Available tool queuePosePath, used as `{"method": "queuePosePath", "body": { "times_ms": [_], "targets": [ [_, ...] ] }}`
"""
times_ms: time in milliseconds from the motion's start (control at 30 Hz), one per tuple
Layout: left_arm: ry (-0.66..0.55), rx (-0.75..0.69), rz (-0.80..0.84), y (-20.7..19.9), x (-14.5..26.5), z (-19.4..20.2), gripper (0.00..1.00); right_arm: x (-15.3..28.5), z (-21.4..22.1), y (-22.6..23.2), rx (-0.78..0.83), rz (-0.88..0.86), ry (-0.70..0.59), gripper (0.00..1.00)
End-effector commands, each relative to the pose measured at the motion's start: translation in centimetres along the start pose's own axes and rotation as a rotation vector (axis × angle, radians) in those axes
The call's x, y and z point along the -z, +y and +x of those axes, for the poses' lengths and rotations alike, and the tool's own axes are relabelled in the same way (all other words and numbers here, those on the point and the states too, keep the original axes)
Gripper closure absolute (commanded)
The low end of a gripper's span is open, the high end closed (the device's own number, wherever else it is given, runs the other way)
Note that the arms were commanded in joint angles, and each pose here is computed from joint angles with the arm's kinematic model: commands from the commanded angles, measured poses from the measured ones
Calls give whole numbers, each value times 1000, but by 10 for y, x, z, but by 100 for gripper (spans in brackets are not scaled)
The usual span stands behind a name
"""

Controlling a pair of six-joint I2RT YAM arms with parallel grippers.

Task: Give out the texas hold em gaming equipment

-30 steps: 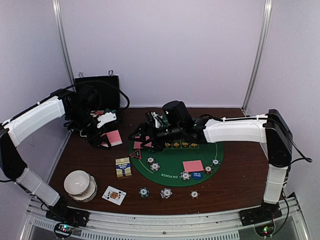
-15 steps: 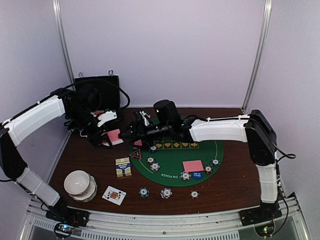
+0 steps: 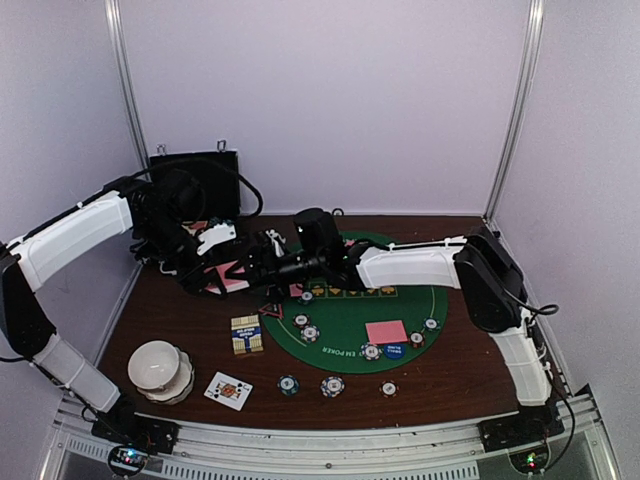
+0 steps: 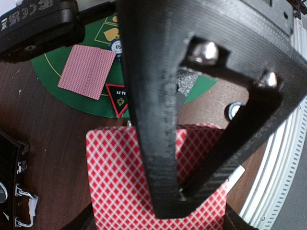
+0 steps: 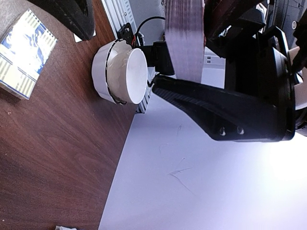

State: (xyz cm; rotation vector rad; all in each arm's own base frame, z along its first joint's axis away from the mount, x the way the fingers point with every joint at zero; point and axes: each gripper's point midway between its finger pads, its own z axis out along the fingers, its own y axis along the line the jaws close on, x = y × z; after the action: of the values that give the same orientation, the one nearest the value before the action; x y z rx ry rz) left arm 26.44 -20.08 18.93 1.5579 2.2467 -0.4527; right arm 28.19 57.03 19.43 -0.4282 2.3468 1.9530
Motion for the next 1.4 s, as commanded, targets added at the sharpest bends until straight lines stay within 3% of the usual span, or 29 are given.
{"method": "queuePosePath", "body": {
  "times_ms": [0, 667, 1000, 1367],
  "targets": [
    [-59, -39, 0, 0, 6, -18, 100, -5, -11, 15, 5, -77, -6, 21],
    [-55, -54, -24, 0, 11, -15, 100, 27, -16, -22, -65, 68, -4, 39],
    [-43, -53, -34, 1, 10, -12, 100, 42, -15, 13, -25, 24, -10, 58],
    [-34, -52, -44, 4, 8, -11, 100, 53, -13, 44, -29, -65, -37, 67]
  ]
}}
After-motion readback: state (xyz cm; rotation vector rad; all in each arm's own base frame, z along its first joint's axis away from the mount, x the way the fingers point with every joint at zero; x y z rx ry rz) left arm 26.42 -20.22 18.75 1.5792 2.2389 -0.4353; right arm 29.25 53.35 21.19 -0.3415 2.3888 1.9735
